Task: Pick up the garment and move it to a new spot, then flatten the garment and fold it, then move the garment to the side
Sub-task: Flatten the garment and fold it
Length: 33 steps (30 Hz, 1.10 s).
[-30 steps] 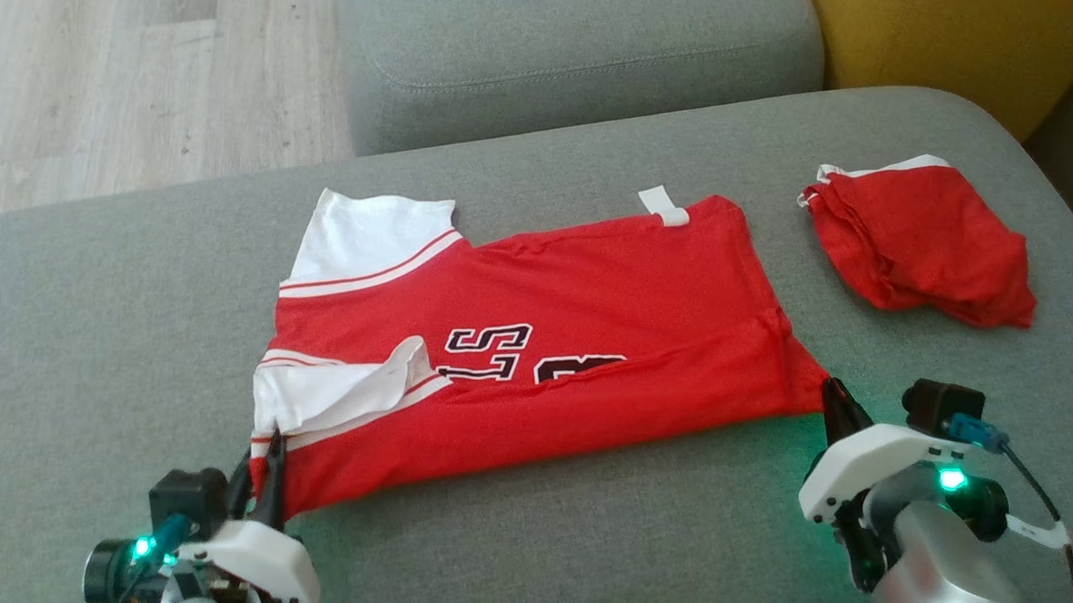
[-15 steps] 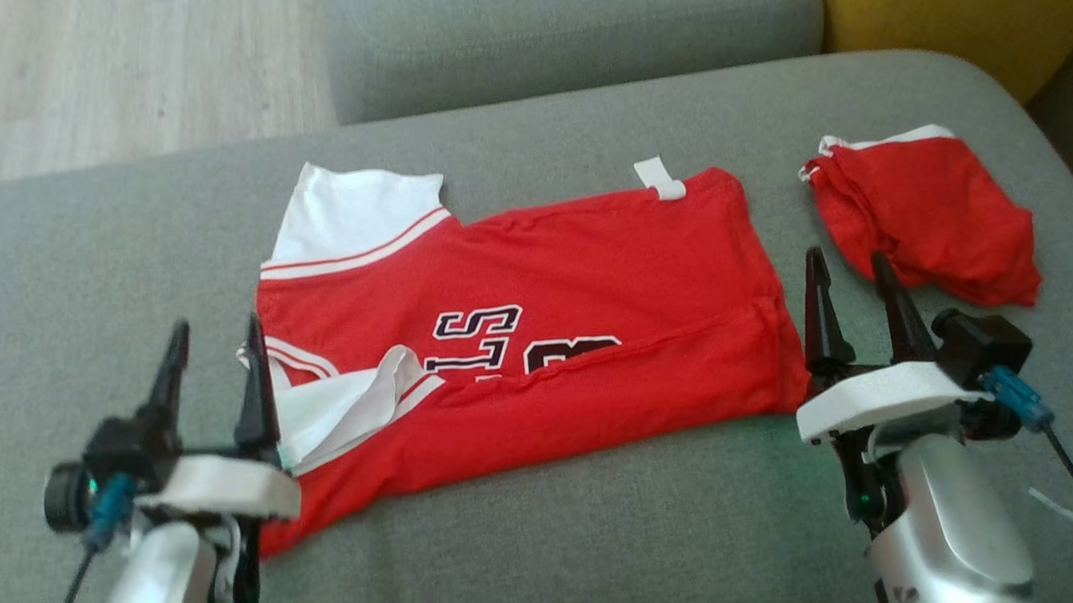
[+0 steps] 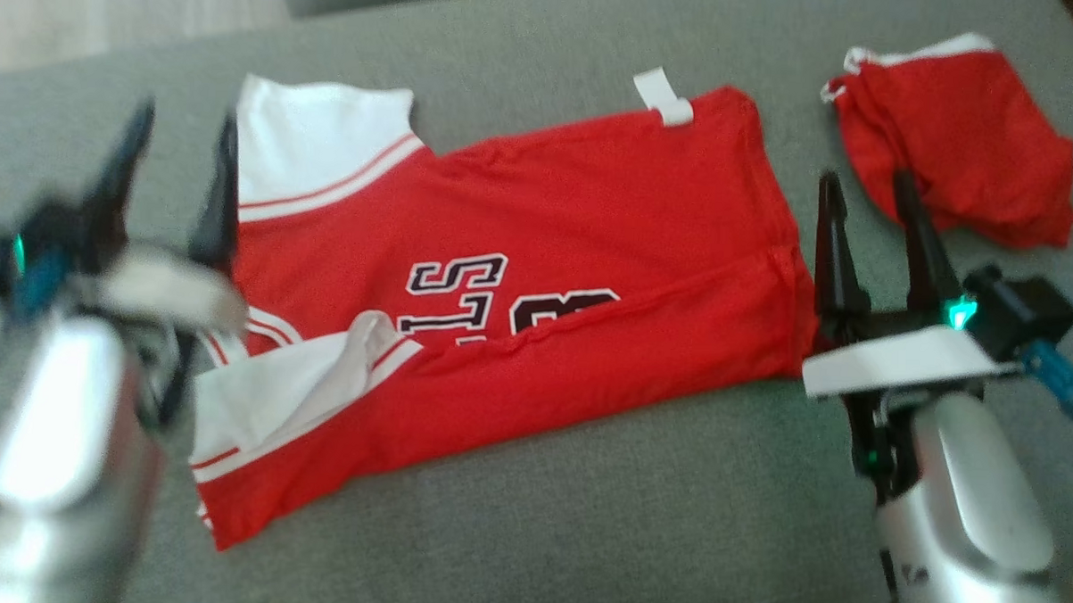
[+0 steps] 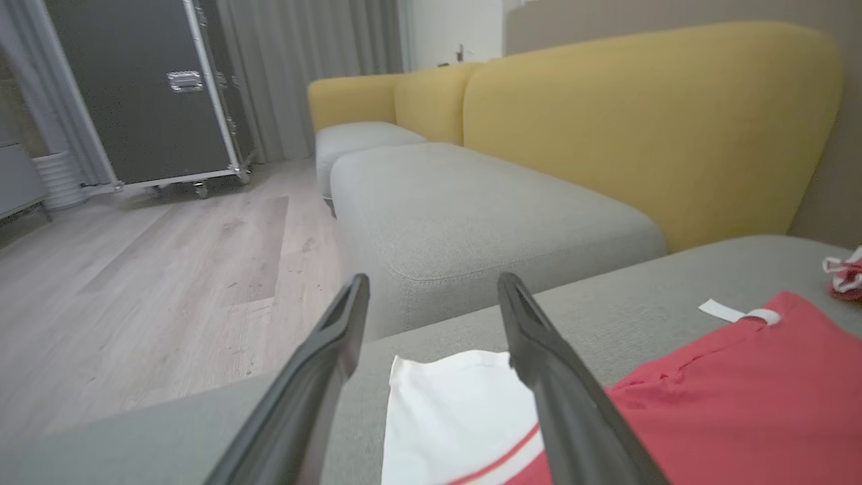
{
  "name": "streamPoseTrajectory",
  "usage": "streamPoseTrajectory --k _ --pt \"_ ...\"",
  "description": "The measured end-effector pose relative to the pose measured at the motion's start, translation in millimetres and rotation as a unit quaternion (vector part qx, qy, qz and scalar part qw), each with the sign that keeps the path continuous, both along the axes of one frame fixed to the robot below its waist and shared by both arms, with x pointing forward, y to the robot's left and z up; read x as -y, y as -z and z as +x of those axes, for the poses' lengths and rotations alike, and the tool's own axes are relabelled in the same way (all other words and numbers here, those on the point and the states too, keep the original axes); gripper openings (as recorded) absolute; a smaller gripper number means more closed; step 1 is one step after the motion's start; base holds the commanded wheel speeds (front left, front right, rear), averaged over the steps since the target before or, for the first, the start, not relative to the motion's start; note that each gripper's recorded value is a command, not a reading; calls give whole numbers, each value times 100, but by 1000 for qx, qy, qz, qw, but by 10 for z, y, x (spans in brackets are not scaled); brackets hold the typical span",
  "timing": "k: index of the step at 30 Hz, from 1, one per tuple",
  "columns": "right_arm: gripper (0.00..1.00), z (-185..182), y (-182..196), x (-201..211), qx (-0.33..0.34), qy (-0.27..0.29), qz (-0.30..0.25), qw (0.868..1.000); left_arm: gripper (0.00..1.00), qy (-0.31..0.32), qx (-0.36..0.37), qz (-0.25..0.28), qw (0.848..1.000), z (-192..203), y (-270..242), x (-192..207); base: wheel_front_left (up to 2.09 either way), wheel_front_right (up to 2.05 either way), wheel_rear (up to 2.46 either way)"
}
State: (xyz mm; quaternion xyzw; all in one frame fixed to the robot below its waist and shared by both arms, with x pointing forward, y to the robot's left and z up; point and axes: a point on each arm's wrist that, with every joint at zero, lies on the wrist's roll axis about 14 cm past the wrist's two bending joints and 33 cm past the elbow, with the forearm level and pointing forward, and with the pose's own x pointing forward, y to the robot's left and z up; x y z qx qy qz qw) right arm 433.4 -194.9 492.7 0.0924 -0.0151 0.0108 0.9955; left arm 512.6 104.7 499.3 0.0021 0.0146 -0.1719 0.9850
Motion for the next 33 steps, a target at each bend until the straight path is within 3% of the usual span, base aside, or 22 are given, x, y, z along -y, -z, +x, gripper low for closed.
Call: streamPoseTrajectory --k 5,10,15,20,33 --pt "100 229 -17 3 8 -6 -12 1000 100 30 -76 100 992 592 199 -1 0 0 0" --pt "100 359 -9 97 11 3 -13 1000 100 41 -172 156 972 890 643 -58 0 0 0" --pt "100 365 81 193 4 15 -9 1000 100 74 -262 170 947 968 1049 123 0 0 0" --pt "100 357 180 289 -6 27 -8 1000 100 60 -331 208 919 1052 1440 -88 0 0 0" --pt "100 325 189 407 -9 45 -9 999 100 92 -361 171 912 977 1457 148 0 0 0"
